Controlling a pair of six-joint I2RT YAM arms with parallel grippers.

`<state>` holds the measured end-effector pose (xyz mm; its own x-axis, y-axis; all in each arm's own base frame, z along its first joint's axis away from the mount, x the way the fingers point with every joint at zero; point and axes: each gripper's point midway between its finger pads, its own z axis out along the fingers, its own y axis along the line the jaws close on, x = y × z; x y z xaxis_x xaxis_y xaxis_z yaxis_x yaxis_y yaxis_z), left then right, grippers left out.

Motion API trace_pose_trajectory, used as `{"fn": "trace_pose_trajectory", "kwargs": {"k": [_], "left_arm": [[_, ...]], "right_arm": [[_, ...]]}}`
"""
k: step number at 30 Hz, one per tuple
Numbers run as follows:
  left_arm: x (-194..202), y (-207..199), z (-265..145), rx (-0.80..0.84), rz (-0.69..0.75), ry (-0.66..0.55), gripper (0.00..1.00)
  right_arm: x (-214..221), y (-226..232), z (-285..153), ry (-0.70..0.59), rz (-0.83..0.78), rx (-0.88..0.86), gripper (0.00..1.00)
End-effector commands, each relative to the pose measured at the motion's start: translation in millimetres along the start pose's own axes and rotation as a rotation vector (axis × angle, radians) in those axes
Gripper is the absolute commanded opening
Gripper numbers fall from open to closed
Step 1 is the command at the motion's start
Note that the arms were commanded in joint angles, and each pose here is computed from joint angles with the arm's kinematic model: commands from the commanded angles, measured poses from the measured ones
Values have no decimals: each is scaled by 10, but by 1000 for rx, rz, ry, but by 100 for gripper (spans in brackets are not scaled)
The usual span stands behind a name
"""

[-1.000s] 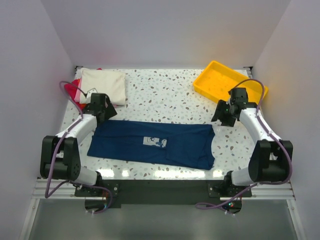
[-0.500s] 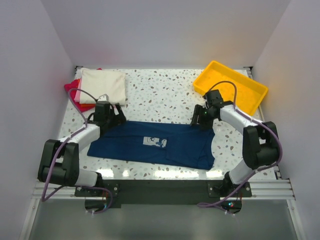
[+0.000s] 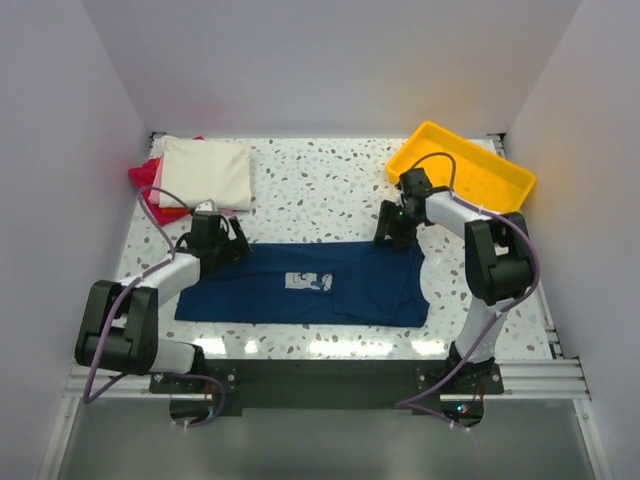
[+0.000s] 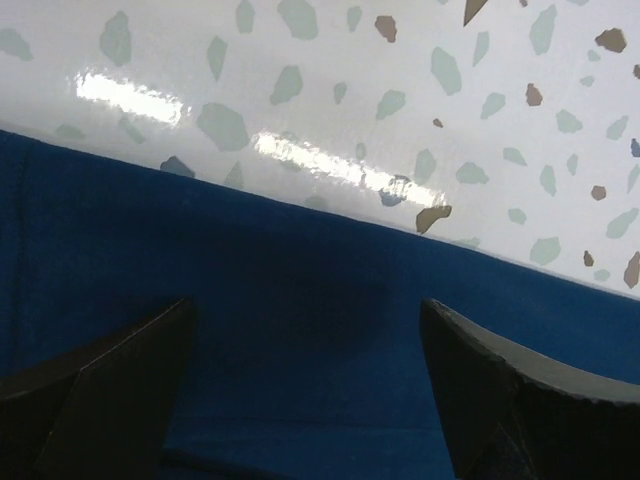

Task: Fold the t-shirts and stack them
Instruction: Fold the tshirt

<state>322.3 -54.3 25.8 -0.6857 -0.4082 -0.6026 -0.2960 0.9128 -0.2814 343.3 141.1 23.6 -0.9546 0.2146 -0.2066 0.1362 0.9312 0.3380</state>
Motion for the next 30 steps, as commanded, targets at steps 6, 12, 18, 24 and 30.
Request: {"fn": "trace_pose_trajectory", "kwargs": {"k": [6, 12, 18, 24, 30], "left_arm": [[364, 405, -248, -178, -43, 99, 100], [227, 463, -416, -208, -38, 34, 100], [-90, 312, -576, -149, 32, -65, 100], [-139, 139, -575, -79, 49, -79, 100], [-42, -50, -407, 0, 48, -31, 100]], "right_arm": [[-660, 65, 419, -54, -83, 47, 60], [-1106, 405, 554, -80, -128, 1, 60], [-1208, 757, 692, -81, -180, -55, 60], [-1207, 1075, 728, -93, -204, -121, 60], [-1433, 1430, 176, -221, -234, -199, 61]]}}
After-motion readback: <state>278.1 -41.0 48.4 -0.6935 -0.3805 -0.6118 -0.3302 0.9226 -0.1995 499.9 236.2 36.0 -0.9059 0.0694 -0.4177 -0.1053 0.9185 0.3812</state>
